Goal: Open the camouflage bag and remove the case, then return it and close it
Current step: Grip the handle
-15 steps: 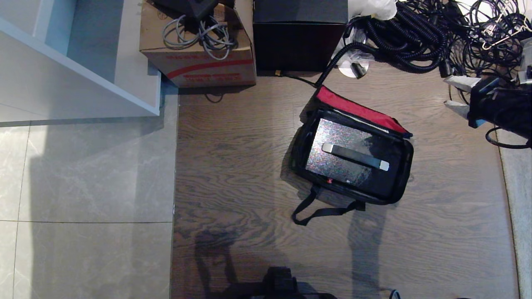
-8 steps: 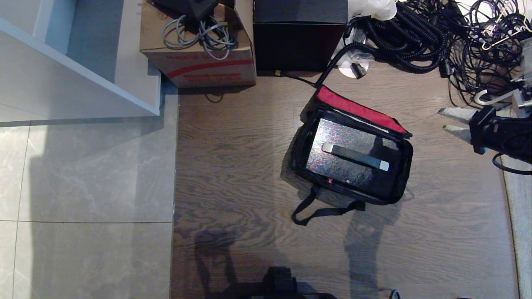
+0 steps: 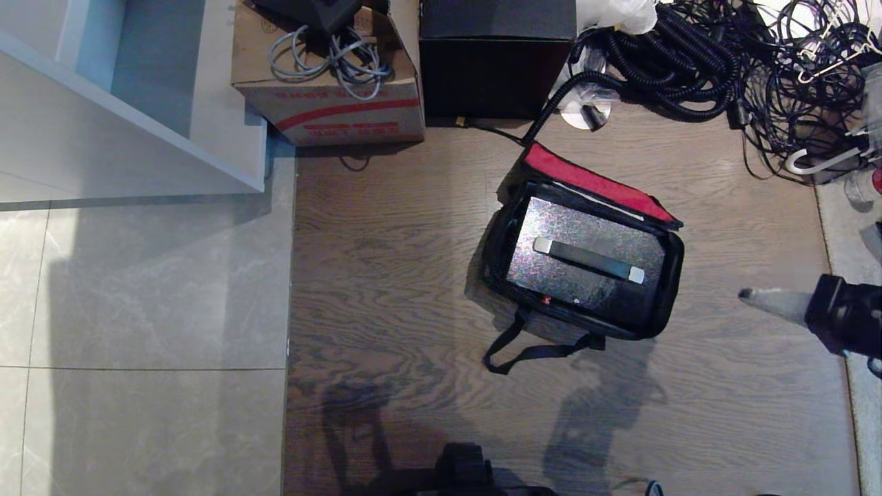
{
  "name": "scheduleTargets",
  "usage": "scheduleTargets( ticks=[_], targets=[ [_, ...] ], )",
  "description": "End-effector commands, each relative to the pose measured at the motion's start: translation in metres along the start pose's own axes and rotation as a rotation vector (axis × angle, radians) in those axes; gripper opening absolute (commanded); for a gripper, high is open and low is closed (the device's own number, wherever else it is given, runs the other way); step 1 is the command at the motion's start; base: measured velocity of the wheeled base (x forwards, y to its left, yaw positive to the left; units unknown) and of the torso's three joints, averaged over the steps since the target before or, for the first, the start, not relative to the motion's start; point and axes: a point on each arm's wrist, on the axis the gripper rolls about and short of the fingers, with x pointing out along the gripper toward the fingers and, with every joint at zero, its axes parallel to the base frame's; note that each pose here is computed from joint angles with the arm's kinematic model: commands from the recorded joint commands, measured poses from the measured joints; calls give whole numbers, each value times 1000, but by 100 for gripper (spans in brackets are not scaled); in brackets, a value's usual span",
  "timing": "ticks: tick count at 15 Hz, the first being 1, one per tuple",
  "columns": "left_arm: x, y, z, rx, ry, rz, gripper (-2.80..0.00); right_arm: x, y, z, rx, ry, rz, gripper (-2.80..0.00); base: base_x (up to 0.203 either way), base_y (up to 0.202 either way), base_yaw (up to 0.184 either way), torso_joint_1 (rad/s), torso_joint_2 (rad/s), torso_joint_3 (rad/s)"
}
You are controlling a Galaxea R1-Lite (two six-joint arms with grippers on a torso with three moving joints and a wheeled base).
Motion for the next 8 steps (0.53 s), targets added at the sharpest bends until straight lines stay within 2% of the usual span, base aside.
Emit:
scheduleTargets(
  ticks=[1,4,6,8],
  targets=[
    [0,0,0,0,0,1,-280,-51,34,-27,-228,-52,1,-280,0,0,0,0,0,0],
    [0,0,0,0,0,1,-280,-93,50,-78,-446,-83,-102,-280,0,0,0,0,0,0],
    [0,0,0,0,0,1,-280,-113,55,-111,-547,-117,-146,-280,0,0,0,0,0,0],
    [0,0,0,0,0,1,-280,-126,50,-141,-602,-135,-208,-280,0,0,0,0,0,0]
  ],
)
